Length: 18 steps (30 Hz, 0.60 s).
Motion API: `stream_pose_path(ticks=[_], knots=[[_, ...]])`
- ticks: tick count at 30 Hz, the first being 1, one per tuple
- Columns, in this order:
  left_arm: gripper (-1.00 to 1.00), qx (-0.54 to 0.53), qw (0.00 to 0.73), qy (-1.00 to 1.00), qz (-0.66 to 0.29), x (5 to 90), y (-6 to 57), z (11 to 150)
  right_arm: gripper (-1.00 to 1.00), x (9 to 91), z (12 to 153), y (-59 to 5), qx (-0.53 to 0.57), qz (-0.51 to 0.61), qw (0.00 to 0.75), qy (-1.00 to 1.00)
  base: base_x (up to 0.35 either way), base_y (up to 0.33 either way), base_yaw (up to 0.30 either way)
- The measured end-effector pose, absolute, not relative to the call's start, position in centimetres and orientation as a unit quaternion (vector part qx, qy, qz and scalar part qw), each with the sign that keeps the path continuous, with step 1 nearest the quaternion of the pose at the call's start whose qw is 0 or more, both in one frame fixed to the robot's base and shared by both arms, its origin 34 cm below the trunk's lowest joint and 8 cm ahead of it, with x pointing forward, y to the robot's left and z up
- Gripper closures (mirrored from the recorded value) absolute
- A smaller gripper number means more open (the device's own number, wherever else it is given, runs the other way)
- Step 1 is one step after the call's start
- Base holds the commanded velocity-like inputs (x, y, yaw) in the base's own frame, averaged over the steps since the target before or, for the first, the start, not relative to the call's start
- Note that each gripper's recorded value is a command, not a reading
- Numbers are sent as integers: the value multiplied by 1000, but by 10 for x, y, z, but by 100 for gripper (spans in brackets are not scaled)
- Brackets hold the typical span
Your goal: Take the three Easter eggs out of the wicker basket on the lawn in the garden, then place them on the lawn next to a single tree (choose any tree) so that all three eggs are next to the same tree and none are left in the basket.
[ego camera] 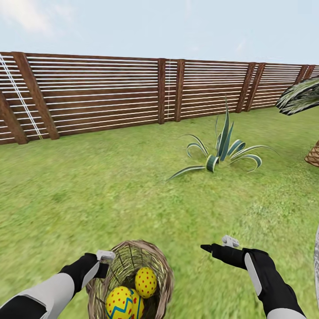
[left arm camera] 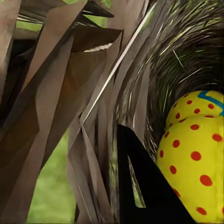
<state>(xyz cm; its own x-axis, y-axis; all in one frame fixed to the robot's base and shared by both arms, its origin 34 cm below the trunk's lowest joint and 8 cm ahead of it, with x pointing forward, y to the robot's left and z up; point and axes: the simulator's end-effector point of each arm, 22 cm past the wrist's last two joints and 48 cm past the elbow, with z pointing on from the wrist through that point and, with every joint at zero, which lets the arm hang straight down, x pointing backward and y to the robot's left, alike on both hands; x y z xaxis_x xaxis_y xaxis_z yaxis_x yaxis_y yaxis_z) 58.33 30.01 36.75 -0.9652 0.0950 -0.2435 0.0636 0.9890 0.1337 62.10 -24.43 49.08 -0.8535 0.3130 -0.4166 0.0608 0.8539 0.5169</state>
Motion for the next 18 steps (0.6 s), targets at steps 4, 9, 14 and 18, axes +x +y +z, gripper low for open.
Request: stream_pose_path(ticks=[4,9,14,18], knots=[[100,32,126,990,56,585,298,375,-100,622,499,-244,101,251,250,930,0,0,0],[100,31,126,990,56,587,297,386,-100,625,509,-243,100,251,252,929,0,0,0],[100,33,125,990,57,589,298,396,-100,627,520,-244,99,250,253,929,0,0,0],[100,32,126,990,56,590,298,405,-100,629,528,-243,100,252,253,929,0,0,0]])
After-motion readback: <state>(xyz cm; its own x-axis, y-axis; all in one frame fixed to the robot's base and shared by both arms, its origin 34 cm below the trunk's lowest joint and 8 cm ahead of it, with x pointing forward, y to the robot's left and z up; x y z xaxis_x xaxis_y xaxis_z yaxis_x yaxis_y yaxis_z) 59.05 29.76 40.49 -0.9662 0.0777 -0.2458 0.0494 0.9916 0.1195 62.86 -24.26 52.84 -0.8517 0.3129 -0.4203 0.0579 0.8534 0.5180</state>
